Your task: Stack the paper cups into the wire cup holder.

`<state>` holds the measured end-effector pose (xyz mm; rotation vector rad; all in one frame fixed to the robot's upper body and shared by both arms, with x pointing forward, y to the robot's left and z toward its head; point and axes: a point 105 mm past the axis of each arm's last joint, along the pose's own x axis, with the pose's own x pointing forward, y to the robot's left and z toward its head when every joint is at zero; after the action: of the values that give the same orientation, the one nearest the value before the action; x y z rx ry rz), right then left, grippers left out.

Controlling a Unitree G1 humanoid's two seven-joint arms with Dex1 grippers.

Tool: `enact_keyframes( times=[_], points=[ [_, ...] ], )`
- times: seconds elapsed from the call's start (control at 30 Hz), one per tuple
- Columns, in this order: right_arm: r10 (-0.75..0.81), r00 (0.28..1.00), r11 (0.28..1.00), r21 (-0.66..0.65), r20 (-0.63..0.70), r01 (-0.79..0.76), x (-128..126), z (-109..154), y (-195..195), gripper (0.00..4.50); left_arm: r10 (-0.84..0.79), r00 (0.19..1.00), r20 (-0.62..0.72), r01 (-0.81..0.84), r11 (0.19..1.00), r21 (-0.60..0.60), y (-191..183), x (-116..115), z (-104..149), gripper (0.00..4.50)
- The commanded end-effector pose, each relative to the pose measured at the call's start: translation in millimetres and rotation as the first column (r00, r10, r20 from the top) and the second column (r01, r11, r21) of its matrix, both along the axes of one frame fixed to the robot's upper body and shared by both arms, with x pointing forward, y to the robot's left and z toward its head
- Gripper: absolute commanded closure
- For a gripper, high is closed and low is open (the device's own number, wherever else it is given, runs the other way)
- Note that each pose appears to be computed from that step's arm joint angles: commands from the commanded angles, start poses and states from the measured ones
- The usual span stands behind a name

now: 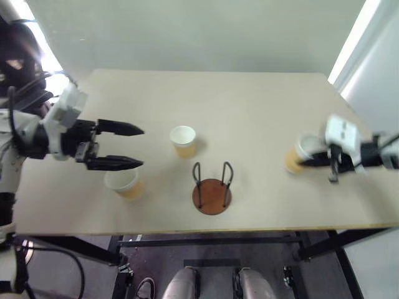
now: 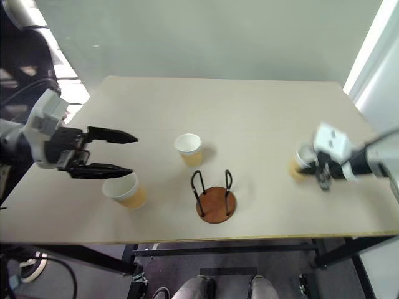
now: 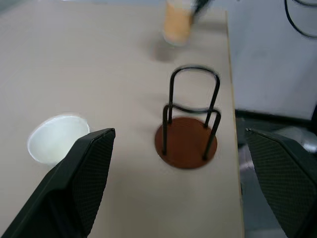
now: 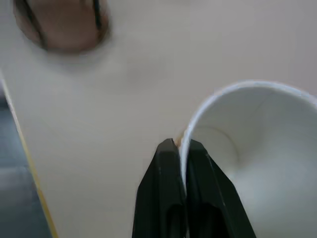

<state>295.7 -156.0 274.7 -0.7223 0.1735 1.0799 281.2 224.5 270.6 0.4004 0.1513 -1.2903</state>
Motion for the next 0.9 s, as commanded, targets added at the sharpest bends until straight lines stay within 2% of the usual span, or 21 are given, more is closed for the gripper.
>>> enact_keyframes(
  times=[0.03, 0.17, 0.27, 0.43, 0.63, 0.9],
  points=[
    [0.106, 0.991, 0.992, 0.063, 0.084, -0.112, -23, 39, 31, 4.48, -0.007, 1.000, 0.031, 0.006, 0.999, 0.039, 3, -3, 4, 0.00],
    [0.181, 0.980, 0.958, 0.210, 0.086, -0.195, -24, 52, 93, 4.48, -0.024, 1.000, 0.010, 0.023, 0.999, 0.045, 0, -2, -3, 0.00],
    [0.205, 0.978, 0.956, 0.206, 0.039, -0.209, -27, 40, 111, 4.48, -0.021, 1.000, 0.009, 0.021, 0.998, 0.057, 2, -1, -3, 0.00],
    [0.211, 0.977, 0.963, 0.175, -0.025, -0.204, -27, 21, 123, 4.48, -0.027, 1.000, 0.002, 0.027, 0.998, 0.062, 2, -2, -4, 0.00],
    [0.270, 0.957, 0.957, 0.135, -0.103, -0.256, -40, 5, 123, 4.48, -0.016, 1.000, -0.008, 0.017, 0.998, 0.068, 4, -5, -8, 0.00],
    [0.282, 0.947, 0.959, 0.083, -0.153, -0.272, -45, -16, 129, 4.48, -0.018, 1.000, -0.009, 0.018, 0.997, 0.070, 4, -8, -9, 0.00]
  ],
)
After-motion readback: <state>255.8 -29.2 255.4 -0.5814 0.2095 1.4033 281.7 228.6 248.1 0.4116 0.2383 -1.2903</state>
